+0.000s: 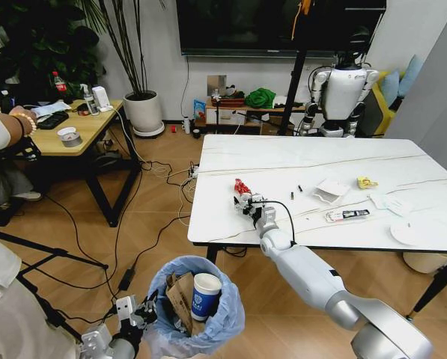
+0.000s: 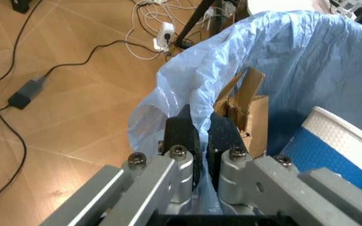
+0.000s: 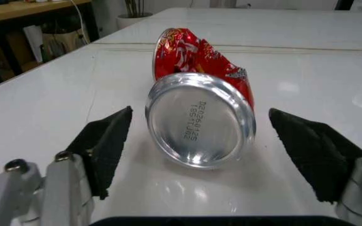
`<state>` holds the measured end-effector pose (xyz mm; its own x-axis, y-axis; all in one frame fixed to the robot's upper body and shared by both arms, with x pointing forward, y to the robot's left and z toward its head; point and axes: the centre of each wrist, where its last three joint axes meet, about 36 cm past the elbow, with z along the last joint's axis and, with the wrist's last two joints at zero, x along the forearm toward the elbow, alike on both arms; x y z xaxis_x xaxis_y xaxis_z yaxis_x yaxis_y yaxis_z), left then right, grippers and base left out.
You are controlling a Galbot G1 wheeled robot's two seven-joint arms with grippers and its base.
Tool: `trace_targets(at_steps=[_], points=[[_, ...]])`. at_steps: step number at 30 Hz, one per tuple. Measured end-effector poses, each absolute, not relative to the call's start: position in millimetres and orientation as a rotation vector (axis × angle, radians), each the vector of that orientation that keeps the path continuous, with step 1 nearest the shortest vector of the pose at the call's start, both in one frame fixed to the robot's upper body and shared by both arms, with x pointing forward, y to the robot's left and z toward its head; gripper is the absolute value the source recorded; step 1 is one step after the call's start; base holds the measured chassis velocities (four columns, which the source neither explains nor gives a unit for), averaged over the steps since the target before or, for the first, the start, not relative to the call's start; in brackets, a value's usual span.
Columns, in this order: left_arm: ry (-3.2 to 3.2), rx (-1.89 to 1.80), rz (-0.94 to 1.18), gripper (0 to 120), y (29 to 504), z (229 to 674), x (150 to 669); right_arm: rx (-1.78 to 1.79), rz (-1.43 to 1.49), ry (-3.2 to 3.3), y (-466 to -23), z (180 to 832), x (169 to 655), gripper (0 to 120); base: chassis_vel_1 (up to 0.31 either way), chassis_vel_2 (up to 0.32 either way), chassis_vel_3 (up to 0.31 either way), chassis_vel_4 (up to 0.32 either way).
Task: Pick up the trash bin and place the trash from the table into it.
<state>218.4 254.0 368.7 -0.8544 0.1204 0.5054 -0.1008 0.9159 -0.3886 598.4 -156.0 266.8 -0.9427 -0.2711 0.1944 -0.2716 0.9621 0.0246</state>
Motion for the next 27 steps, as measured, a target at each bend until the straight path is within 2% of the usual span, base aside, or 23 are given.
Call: trace_targets(at_steps=[3, 4, 7, 9, 20, 24, 27], points=[[-2.537, -0.015, 0.550, 0, 255, 369, 218, 0.408, 0.006, -2.918, -156, 267, 599, 65, 0.000, 0.000, 0.000, 0.000], [-2.537, -0.015, 0.550, 0, 255, 369, 218, 0.408, 0.006, -2.918, -156, 267, 599, 65, 0.000, 0.000, 0.000, 0.000], [-2.537, -0.016, 0.550, 0, 255, 368, 218, 0.408, 0.008, -2.922, -154, 269, 599, 51, 0.000, 0.000, 0.000, 0.000], [-2.536, -0.016, 0.550, 0, 255, 368, 218, 0.411, 0.011, -2.922, -153, 269, 598, 47, 0.000, 0.000, 0.000, 0.000], [-2.556, -0.023, 0.565, 0, 254, 371, 228, 0.448, -0.045, -2.971, -168, 292, 595, 47, 0.000, 0.000, 0.000, 0.000], [-2.572, -0.039, 0.581, 0, 251, 373, 237, 0.481, -0.072, -3.005, -200, 313, 581, 47, 0.000, 0.000, 0.000, 0.000], [-2.584, -0.056, 0.608, 0, 246, 371, 250, 0.516, -0.049, -3.043, -243, 343, 557, 47, 0.000, 0.000, 0.000, 0.000]])
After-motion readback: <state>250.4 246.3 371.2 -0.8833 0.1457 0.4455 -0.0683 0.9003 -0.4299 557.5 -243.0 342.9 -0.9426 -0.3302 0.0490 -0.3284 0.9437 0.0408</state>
